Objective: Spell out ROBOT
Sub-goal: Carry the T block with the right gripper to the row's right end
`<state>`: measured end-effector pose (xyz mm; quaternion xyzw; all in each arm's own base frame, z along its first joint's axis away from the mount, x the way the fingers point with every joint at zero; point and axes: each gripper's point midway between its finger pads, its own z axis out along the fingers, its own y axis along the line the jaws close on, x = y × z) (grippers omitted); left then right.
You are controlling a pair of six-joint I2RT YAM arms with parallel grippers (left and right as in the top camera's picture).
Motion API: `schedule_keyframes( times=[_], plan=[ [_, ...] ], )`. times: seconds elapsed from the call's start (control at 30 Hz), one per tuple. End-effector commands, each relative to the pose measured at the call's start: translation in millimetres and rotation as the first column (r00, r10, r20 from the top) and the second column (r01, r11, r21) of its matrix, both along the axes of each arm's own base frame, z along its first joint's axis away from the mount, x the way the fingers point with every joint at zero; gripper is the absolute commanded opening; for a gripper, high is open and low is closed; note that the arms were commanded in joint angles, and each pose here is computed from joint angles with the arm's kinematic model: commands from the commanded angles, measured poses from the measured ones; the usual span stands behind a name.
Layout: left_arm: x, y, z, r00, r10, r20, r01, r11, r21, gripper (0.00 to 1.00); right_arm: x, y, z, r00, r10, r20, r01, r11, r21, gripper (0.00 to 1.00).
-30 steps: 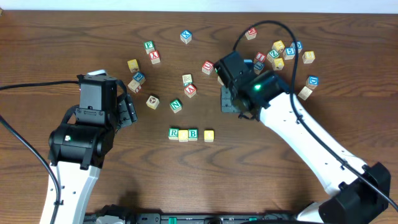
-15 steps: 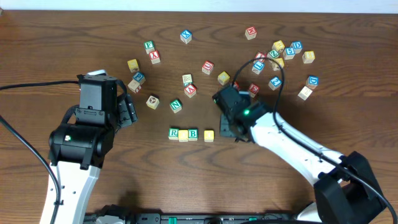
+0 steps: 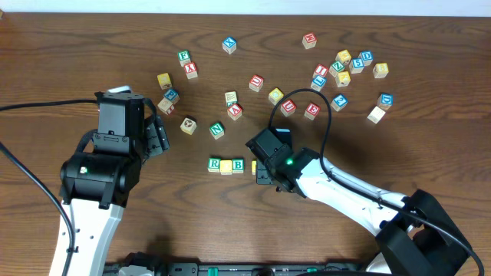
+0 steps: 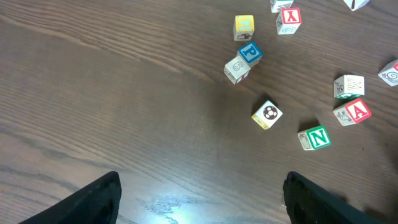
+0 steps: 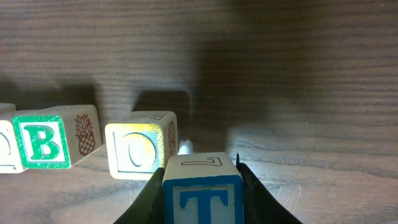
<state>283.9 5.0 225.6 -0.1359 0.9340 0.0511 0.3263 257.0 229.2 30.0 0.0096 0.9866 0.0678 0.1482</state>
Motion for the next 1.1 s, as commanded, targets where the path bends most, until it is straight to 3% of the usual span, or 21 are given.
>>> schedule_keyframes(
  times=[0.0, 0.5, 1.07],
  plan=[
    [1.8, 4.2, 8.8, 1.0, 0.002, 0.02, -0.003, 1.0, 0.023, 0.82, -1.1, -3.9, -4.1, 1.0, -0.025, 0.013, 0.025, 0.999, -0.028, 0.13],
    [1.8, 4.2, 8.8, 1.0, 0.002, 0.02, -0.003, 1.0, 0.023, 0.82, -3.9, -5.6, -33.0, 0.999, -0.023, -0.035, 0.02, 0.997, -0.075, 0.11],
    [1.8, 4.3, 8.9, 1.0, 0.003, 0.02, -0.003, 1.0, 0.023, 0.82, 4.9, 3.5, -32.1, 1.0, -0.021, -0.001, 0.021, 0.999, -0.039, 0.13]
  ],
)
